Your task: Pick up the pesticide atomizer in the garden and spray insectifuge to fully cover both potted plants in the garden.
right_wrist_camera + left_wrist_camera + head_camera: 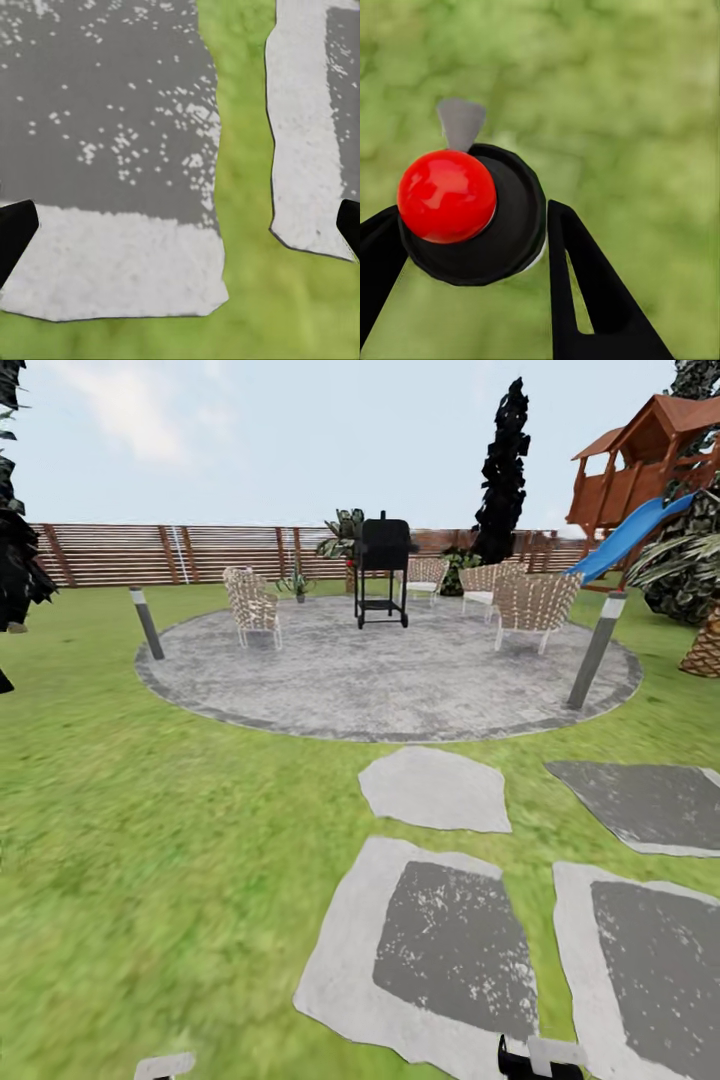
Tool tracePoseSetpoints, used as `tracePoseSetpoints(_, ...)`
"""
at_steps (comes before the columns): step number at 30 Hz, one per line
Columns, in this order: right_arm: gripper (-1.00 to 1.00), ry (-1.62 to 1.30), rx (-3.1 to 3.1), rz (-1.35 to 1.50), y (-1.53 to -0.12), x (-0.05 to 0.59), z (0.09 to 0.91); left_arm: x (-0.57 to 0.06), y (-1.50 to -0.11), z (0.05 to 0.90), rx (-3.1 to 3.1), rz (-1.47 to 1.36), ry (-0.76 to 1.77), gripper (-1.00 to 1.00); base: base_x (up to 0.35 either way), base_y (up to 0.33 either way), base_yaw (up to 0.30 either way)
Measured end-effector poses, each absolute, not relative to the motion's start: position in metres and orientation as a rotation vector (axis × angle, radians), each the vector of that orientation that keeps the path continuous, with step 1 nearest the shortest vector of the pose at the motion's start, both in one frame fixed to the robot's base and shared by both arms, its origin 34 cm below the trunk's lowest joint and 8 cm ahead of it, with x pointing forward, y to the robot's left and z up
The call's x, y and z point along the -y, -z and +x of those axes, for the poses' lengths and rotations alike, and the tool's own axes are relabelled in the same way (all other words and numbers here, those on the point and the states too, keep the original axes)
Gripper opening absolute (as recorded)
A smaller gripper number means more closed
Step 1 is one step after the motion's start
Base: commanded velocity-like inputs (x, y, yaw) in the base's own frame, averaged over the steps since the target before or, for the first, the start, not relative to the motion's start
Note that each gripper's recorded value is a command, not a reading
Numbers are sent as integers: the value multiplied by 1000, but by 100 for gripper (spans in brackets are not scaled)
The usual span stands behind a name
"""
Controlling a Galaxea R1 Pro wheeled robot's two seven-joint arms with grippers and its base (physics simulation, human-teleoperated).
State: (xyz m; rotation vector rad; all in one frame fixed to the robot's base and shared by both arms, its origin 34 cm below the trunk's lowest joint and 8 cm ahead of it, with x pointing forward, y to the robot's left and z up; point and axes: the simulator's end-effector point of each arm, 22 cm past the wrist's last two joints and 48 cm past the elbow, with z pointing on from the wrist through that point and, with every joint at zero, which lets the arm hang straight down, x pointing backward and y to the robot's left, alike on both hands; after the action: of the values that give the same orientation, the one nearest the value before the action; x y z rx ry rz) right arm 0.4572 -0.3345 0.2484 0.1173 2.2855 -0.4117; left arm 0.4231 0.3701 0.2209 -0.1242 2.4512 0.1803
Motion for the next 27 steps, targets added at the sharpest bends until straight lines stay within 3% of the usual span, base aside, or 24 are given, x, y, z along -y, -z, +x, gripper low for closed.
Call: tracePoseSetpoints(27,100,413,-2285,118,-248,335,457,-370,-221,423,-2451,-125,-181,-100,338,-73,4)
